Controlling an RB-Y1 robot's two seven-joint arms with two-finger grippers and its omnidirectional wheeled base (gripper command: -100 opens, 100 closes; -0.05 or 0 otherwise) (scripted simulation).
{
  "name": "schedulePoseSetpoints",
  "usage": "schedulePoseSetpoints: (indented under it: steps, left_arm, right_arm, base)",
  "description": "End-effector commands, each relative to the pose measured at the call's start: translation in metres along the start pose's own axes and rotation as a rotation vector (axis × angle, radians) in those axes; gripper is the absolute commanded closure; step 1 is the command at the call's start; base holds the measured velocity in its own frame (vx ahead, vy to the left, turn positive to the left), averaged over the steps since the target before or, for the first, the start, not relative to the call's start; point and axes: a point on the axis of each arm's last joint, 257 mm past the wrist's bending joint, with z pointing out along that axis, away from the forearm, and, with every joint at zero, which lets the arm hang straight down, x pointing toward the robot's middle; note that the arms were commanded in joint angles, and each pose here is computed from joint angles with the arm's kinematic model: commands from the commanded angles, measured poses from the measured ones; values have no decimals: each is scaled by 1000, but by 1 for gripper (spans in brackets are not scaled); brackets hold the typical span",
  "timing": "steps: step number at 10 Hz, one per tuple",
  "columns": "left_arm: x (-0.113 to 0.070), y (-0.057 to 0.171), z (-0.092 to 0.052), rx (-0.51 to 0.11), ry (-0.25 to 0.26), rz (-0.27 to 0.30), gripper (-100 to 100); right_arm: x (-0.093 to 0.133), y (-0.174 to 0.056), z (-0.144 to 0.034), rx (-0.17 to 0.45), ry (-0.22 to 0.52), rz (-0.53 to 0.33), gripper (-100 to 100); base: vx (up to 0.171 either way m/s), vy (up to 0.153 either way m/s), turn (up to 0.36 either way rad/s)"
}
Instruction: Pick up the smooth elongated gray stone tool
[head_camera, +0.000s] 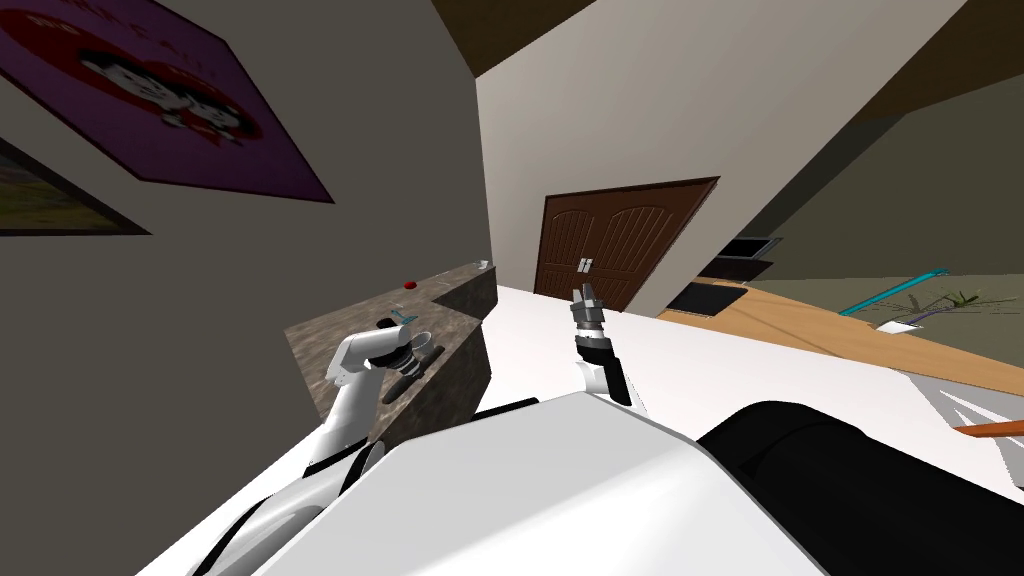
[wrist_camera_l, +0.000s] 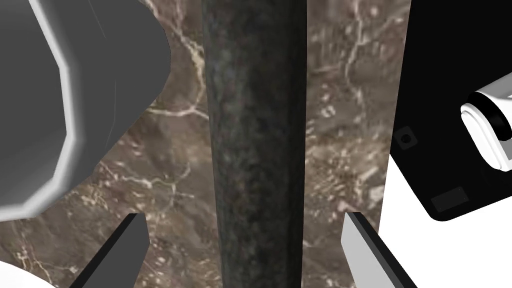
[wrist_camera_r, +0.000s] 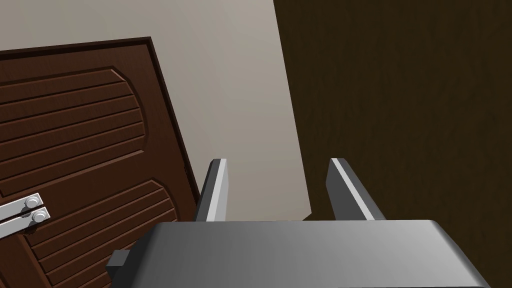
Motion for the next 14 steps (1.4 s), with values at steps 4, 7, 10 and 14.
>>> schedulePoseSetpoints:
  steps: [4, 7, 10, 14]
  left_arm:
    - [0, 0, 17, 1, 3, 6, -100]
    - [1, 0, 19, 2, 3, 7, 100]
    - [0, 1, 19, 1, 3, 6, 100]
    - [0, 0, 7, 1, 1, 3, 100]
  right_arm:
    - [0, 0, 0, 0, 0, 0, 0]
    - [0, 0, 0, 0, 0, 0, 0]
    - [0, 0, 0, 0, 0, 0, 0]
    - [0, 0, 0, 0, 0, 0, 0]
  base:
    - [8, -4, 15]
    - [2, -2, 5]
    - [0, 0, 0]
    - [-4, 4, -14]
